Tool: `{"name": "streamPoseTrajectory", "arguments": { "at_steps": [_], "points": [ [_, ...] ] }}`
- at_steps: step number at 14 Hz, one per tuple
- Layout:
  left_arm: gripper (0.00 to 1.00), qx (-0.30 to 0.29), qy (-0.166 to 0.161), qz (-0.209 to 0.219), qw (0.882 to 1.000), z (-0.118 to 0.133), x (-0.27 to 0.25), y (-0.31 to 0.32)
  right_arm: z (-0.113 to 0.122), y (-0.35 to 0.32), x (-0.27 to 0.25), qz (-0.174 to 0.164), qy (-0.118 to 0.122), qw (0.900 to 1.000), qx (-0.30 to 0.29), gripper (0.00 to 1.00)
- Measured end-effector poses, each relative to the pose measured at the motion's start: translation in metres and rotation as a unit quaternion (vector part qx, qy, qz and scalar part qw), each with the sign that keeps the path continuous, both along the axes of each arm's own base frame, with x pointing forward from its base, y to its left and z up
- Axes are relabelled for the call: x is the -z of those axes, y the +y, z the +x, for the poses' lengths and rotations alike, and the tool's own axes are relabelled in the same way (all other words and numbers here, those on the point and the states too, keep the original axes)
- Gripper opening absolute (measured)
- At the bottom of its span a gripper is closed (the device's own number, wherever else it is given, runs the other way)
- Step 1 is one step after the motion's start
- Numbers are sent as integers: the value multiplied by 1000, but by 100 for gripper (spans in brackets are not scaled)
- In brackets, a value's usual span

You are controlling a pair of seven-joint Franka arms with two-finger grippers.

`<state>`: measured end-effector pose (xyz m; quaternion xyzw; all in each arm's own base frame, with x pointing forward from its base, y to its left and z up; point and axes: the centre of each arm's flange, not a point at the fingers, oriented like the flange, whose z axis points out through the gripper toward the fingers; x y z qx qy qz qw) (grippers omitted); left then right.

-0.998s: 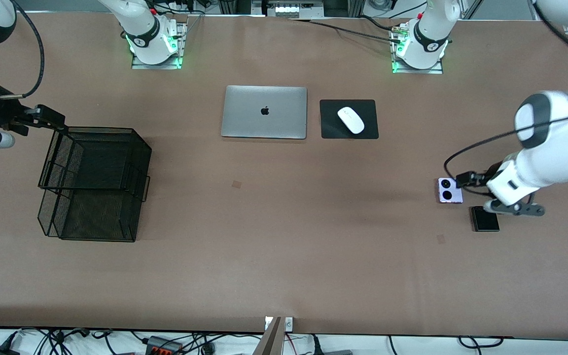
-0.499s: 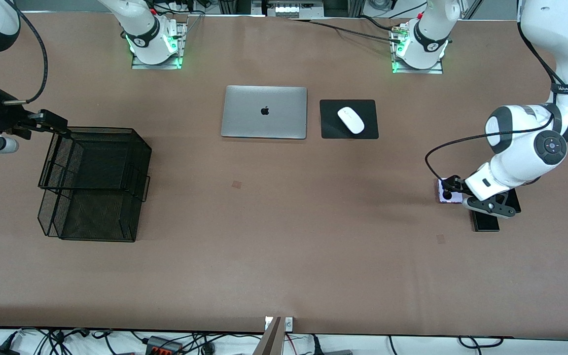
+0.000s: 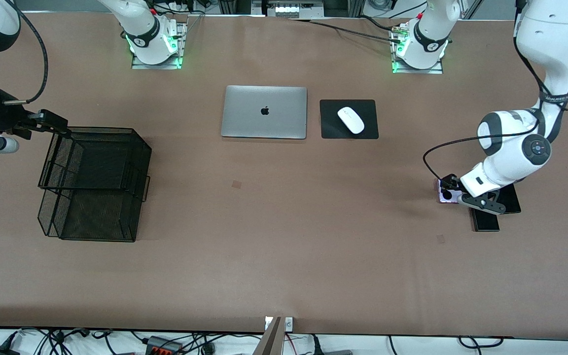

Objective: Place phones with both arms
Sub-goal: 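Reach down and grasp the white flip phone with the left gripper, then carry the white flip phone to the laptop front and release it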

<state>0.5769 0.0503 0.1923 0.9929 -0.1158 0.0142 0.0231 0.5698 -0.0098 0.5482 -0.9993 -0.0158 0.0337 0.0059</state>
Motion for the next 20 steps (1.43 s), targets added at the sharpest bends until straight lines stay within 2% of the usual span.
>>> {"name": "streamPoseTrajectory", "arguments": {
  "at_steps": [6,16,18,19,20],
  "points": [
    [100,-74,13,-2,997,-7,8,6,0,0,0,0,0,1000,0,100],
    [100,-85,31,-4,996,-17,22,0,0,0,0,0,0,1000,0,100],
    [94,-86,34,-5,996,-18,25,-2,0,0,1,0,1,1000,0,100],
    [85,-86,34,-5,996,-18,26,-1,0,0,1,0,1,1000,0,100],
    [84,-86,34,-5,996,-18,25,-2,1,0,1,0,1,1000,0,100]
  ]
}}
